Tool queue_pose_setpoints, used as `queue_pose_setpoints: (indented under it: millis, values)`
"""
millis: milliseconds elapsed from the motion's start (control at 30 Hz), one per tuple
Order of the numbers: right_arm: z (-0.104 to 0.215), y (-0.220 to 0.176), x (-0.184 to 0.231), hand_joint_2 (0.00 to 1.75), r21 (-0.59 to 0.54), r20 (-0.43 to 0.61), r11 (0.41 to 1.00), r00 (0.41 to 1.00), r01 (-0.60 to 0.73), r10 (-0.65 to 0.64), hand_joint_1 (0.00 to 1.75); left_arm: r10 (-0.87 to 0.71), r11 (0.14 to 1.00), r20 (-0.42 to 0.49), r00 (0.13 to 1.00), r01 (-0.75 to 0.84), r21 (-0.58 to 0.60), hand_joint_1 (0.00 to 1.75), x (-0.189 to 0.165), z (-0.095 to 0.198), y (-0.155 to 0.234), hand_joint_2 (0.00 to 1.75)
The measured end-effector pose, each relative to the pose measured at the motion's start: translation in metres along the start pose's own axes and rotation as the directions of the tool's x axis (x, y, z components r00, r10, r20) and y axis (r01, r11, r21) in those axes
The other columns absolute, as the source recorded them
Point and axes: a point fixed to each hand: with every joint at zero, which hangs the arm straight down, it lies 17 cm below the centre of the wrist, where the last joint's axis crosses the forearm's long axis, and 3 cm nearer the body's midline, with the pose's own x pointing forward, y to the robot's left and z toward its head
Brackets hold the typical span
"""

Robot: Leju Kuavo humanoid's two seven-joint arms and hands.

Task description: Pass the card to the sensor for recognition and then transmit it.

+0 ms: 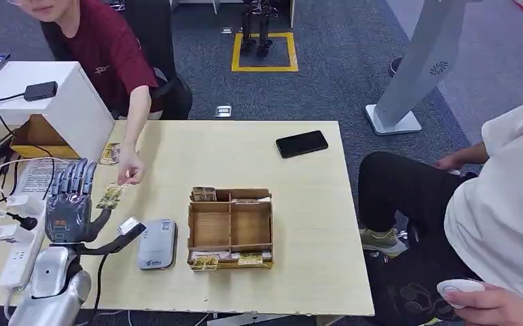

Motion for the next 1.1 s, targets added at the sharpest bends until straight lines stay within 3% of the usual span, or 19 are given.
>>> queue_pose_setpoints:
  millis: [533, 567, 600, 667, 700, 767, 1100]
  values:
    - [0.000, 0.000, 0.000, 1.75, 0.000, 0.000, 1.000, 1.000, -0.002, 0.002, 0.00, 0.000, 1.000, 0.001, 1.000, 0.000, -0.002, 0.00, 0.000, 0.002, 0.000, 1.75]
    - [0.000, 0.000, 0.000, 1.75, -0.001, 0.000, 1.000, 1.000, -0.002, 0.002, 0.00, 0.002, 1.000, -0.001, 1.000, -0.002, -0.003, 0.68, 0.000, 0.003, 0.000, 1.75]
    - [0.000, 0.000, 0.000, 1.75, -0.002, 0.000, 1.000, 1.000, -0.003, 0.003, 0.00, 0.005, 1.000, -0.003, 1.000, -0.005, 0.000, 1.75, 0.000, 0.003, 0.000, 1.75]
    - [0.000, -0.001, 0.003, 1.75, -0.005, 0.014, 1.000, 1.000, -0.007, 0.007, 0.00, 0.027, 1.000, -0.039, 0.999, -0.027, 0.004, 1.75, -0.014, 0.004, 0.003, 1.75]
    - [0.000, -0.001, 0.001, 1.75, -0.004, 0.008, 1.000, 1.000, -0.008, 0.008, 0.00, 0.027, 1.000, -0.030, 0.999, -0.027, 0.002, 1.59, -0.014, 0.004, 0.003, 1.75]
    - [0.000, -0.001, 0.001, 1.75, -0.005, 0.008, 1.000, 1.000, -0.008, 0.008, 0.00, 0.028, 1.000, -0.029, 0.999, -0.028, 0.002, 1.75, -0.014, 0.004, 0.003, 1.75]
    - [0.000, -0.001, 0.002, 1.75, -0.005, 0.014, 1.000, 1.000, -0.014, 0.014, 0.00, 0.043, 0.999, -0.038, 0.998, -0.043, 0.005, 1.75, -0.017, 0.003, 0.004, 1.75]
